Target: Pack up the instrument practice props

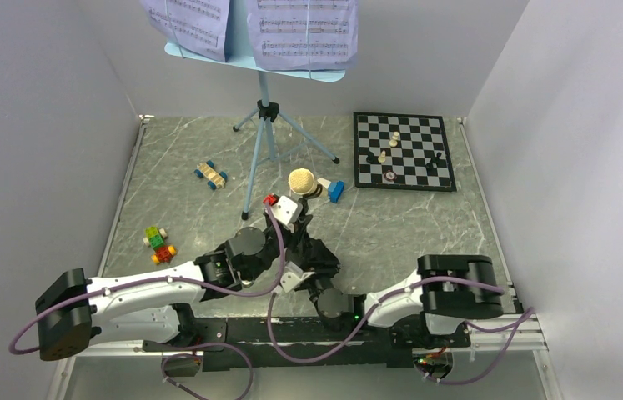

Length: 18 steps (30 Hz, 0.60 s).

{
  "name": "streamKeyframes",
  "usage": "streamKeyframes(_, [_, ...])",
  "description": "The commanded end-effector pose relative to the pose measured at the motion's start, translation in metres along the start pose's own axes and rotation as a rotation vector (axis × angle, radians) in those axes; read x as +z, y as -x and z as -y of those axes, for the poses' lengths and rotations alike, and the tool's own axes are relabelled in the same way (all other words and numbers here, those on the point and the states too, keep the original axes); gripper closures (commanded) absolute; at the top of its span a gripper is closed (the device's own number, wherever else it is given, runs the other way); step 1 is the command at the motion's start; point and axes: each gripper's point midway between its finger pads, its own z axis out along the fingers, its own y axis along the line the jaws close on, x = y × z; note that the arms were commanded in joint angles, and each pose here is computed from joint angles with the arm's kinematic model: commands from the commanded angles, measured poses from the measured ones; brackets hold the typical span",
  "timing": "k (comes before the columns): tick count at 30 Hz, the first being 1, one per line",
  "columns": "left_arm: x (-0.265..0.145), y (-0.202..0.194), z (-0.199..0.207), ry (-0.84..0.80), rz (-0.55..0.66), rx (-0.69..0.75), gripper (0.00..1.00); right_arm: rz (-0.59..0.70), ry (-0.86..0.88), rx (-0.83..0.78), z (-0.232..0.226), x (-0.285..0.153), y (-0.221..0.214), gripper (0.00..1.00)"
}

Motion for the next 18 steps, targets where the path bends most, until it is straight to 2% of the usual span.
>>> streamKeyframes(1, [0.001,-0.017,-0.034,0.150,-0.074,0.101,1.00,-0.097,-0.039,0.001,0.016,-0.017,-0.019,0.40])
streamKeyframes(2, [0.002,-0.015,-0.033,0.150,-0.072,0.102,1.00,-0.107,-0.027,0.032,0.016,-0.018,-0.018,0.32])
streamKeyframes(4, [0.003,-0.014,-0.033,0.152,-0.073,0.104,1.00,-0.121,-0.001,0.097,0.016,-0.022,-0.018,0.25])
streamKeyframes(7, [0.005,-0.014,-0.033,0.156,-0.074,0.106,1.00,-0.125,0.013,0.158,0.020,-0.026,-0.016,0.19])
streamKeyframes(11, [0.006,-0.014,-0.033,0.156,-0.075,0.107,1.00,-0.156,0.090,0.313,0.022,-0.038,-0.011,0.18])
streamKeyframes(13, [0.007,-0.013,-0.032,0.155,-0.075,0.107,1.00,-0.130,0.133,0.487,0.033,-0.044,0.001,0.17])
streamKeyframes(15, [0.007,-0.014,-0.032,0.156,-0.073,0.104,1.00,-0.113,0.187,0.671,0.042,-0.048,0.009,0.12])
streamKeyframes(18, [0.007,-0.013,-0.032,0.156,-0.069,0.097,1.00,-0.136,0.252,0.982,0.056,-0.039,0.009,0.09])
